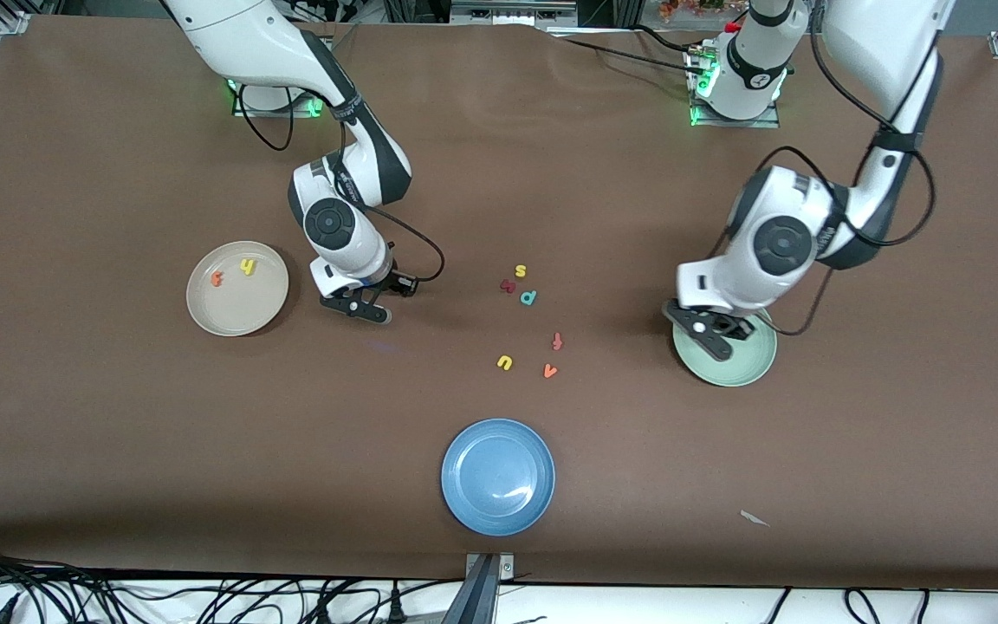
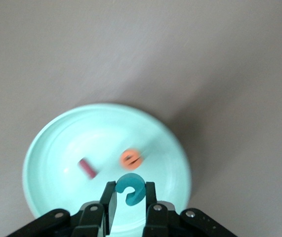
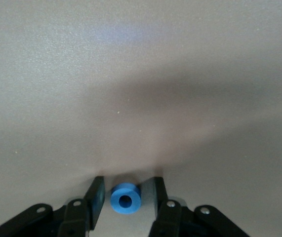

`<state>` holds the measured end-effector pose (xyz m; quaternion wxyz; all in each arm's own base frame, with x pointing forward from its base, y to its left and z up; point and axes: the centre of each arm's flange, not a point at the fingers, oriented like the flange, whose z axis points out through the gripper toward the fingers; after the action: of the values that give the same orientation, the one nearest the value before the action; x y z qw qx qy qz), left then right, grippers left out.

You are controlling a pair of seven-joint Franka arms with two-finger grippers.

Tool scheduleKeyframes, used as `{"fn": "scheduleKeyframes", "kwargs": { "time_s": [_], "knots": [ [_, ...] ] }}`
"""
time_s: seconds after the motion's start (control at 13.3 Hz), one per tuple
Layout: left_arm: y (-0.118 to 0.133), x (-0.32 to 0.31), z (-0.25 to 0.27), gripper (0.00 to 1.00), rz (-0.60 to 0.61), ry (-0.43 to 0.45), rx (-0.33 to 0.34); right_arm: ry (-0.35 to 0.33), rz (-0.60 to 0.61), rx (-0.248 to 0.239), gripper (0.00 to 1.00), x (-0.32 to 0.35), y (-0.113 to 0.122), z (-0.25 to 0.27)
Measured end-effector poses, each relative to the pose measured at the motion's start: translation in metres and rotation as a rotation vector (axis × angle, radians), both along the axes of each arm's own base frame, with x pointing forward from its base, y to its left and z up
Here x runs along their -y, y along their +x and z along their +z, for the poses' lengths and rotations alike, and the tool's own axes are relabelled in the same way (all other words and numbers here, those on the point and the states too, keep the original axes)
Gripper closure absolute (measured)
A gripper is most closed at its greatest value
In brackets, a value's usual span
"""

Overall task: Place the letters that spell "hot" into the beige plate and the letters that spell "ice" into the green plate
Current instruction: 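Drop the teal c on the green plate while the right gripper grasps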

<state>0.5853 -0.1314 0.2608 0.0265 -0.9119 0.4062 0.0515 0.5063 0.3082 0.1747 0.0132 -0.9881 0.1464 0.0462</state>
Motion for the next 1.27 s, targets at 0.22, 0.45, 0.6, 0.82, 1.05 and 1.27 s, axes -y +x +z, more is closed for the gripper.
{"fn": "scheduleKeyframes", "kwargs": {
  "time_s": [0.22,0.45,0.6,0.82,1.05,1.27],
  "knots": [
    [-0.010,-0.042,-0.028,0.73,-0.093,0.017,-0.072,-0.001,-0.001,0.000,0.57,0.001,0.000,0.000],
    [-0.016,-0.037,-0.059,0.73,-0.131,0.008,-0.089,-0.001,-0.001,0.000,0.66,0.001,0.000,0.001],
    [-0.017,-0.028,-0.069,0.69,-0.147,0.002,-0.081,-0.001,-0.002,-0.001,0.68,0.002,-0.001,0.001],
    [-0.015,-0.026,-0.066,0.51,-0.098,-0.021,-0.073,-0.001,-0.002,-0.001,0.72,0.002,0.000,0.002],
    [-0.005,-0.025,-0.047,0.23,-0.057,-0.029,-0.054,-0.001,-0.002,-0.001,0.72,0.002,0.000,0.002],
    [0.005,-0.023,-0.006,0.00,0.041,-0.067,-0.067,-0.006,0.000,-0.013,0.72,0.001,-0.001,0.002]
  ]
}}
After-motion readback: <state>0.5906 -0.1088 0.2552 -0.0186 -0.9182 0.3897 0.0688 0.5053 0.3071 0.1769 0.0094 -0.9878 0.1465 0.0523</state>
